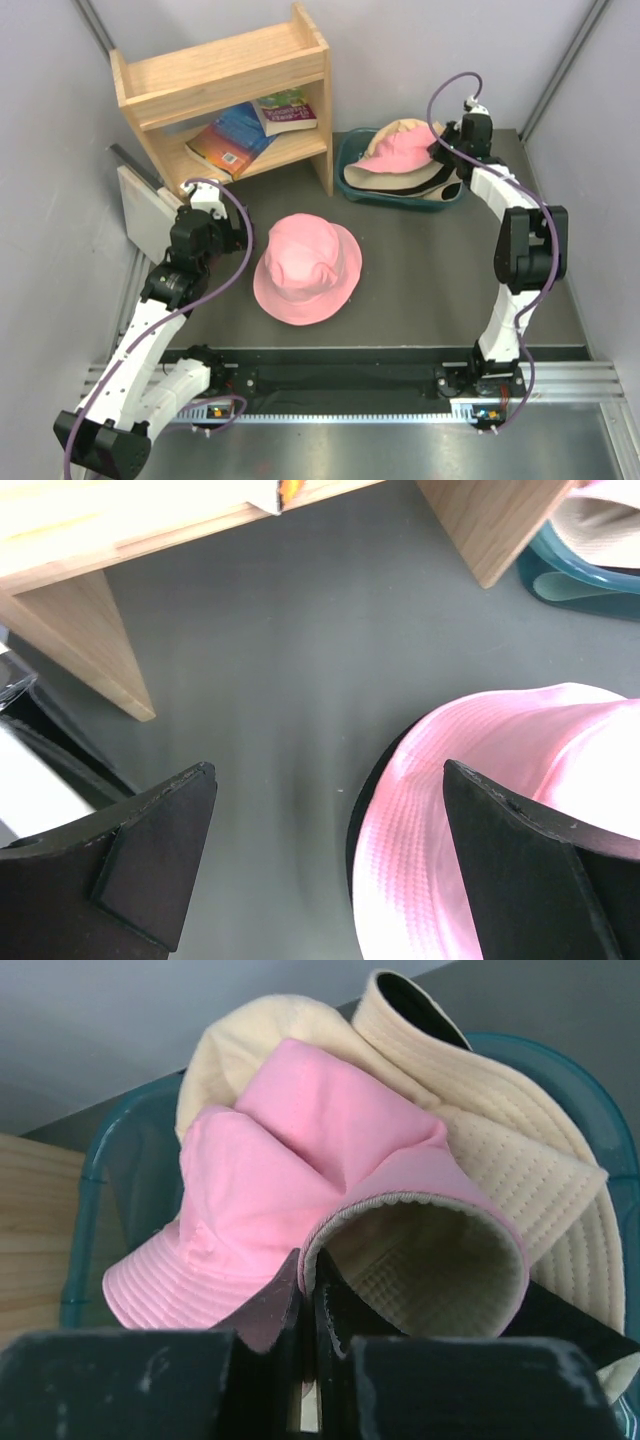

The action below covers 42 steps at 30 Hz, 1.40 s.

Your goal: Stack the hats

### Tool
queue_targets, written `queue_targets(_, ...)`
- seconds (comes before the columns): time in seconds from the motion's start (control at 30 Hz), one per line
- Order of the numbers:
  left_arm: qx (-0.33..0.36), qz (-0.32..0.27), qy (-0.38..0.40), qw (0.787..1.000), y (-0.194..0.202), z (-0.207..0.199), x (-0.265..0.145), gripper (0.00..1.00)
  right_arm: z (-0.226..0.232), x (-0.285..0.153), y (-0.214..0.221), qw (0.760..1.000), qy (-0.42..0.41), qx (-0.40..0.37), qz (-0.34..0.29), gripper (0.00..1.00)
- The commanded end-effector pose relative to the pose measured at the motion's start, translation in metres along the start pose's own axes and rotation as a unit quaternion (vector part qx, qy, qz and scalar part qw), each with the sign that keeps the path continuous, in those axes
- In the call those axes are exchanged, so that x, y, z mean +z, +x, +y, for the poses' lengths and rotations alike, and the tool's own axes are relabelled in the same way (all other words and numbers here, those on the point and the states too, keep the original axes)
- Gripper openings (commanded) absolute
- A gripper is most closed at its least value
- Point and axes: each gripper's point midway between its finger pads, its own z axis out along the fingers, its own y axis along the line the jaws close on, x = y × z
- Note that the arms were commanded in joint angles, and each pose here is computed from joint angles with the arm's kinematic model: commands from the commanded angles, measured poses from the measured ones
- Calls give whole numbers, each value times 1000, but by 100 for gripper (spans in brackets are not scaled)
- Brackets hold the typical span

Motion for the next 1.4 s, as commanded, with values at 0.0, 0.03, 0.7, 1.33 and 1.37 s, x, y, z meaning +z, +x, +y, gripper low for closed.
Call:
queue_targets(0.0, -5, -49, 28, 998, -25, -9, -4, 99, 63, -42, -75, 989, -111, -9, -93, 0)
queue_targets(0.03, -6, -53, 34, 998, -28, -11, -6, 99, 71, -54, -81, 987, -125, -8, -102, 0)
queue_targets(0.7, 12, -131, 321, 938, -129, -162, -61, 93, 262, -318, -68, 928, -305, -63, -202, 0)
queue_targets(1.33, 16, -149, 320, 935, -123, -210, -54, 93, 319, -356, -18, 907, -388, -55, -154, 0)
queue_targets(1.37, 16, -152, 311, 938, -122, -209, -51, 88, 319, -357, -16, 906, -391, -56, -151, 0)
